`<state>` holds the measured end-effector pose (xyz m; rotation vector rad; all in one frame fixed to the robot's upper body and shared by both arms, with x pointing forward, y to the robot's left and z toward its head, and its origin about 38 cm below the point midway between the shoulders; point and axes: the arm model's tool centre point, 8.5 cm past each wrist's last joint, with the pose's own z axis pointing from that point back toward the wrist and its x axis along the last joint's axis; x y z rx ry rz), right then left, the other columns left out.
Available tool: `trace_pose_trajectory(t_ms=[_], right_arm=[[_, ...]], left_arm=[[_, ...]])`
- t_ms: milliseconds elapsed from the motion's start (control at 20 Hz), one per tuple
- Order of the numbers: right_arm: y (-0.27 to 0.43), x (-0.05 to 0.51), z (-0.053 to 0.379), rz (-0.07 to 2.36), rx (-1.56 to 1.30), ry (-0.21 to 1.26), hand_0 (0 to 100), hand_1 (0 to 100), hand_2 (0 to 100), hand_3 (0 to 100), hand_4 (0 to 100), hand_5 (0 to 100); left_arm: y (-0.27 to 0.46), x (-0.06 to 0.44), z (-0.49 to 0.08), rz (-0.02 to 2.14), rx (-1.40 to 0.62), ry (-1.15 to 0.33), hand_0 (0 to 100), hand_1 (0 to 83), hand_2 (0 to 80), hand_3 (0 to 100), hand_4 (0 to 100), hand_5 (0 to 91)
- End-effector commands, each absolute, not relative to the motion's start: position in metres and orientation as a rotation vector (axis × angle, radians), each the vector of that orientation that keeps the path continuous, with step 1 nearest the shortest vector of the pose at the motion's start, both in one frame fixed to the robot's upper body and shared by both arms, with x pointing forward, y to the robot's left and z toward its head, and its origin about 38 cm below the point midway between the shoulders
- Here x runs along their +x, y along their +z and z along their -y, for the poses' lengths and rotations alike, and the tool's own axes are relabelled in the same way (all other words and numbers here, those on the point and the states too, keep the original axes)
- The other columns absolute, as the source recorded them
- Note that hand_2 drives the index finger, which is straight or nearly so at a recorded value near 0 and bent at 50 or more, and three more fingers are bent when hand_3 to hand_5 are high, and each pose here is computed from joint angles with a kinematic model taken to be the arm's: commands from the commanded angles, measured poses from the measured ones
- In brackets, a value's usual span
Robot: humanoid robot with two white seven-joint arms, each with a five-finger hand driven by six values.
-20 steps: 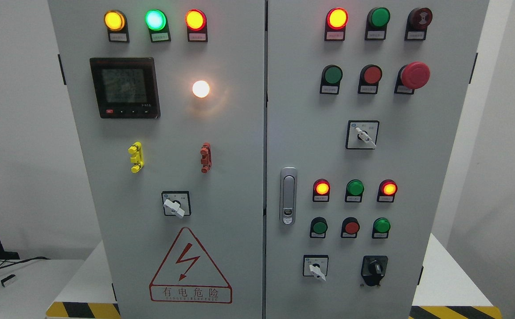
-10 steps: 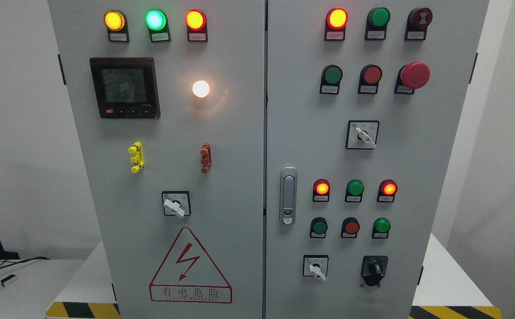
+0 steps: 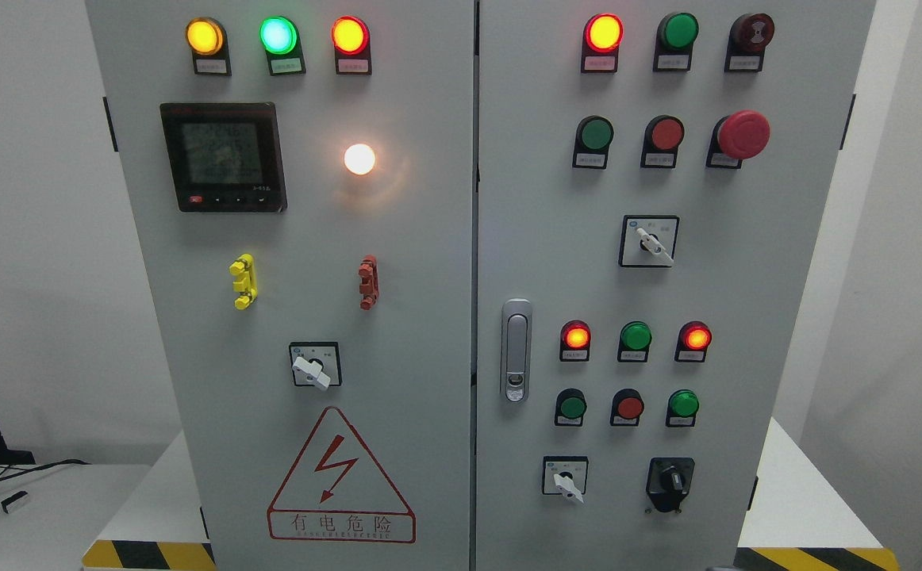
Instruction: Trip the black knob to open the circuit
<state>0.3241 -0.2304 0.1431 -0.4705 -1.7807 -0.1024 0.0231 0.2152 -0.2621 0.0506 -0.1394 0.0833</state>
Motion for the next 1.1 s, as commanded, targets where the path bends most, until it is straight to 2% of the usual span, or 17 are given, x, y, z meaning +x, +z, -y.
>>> trace_pose_trajectory(t_ms=[0,1051], right_arm=[[0.127,0.338,0.243,1.723,-0.508,-0.119,27,76,44,84,88,98],[0.131,0.38,0.246,1.702,-0.519,-0.117,28,75,44,84,88,98]], left_arm=[[-0.262,0.024,-0.215,0.141,0.048,0.053,12,38.9,0.0,0,0,0.0],[-0.262,0.023,-0.215,0.139,0.048,0.053,12,38.9,0.0,0,0,0.0]])
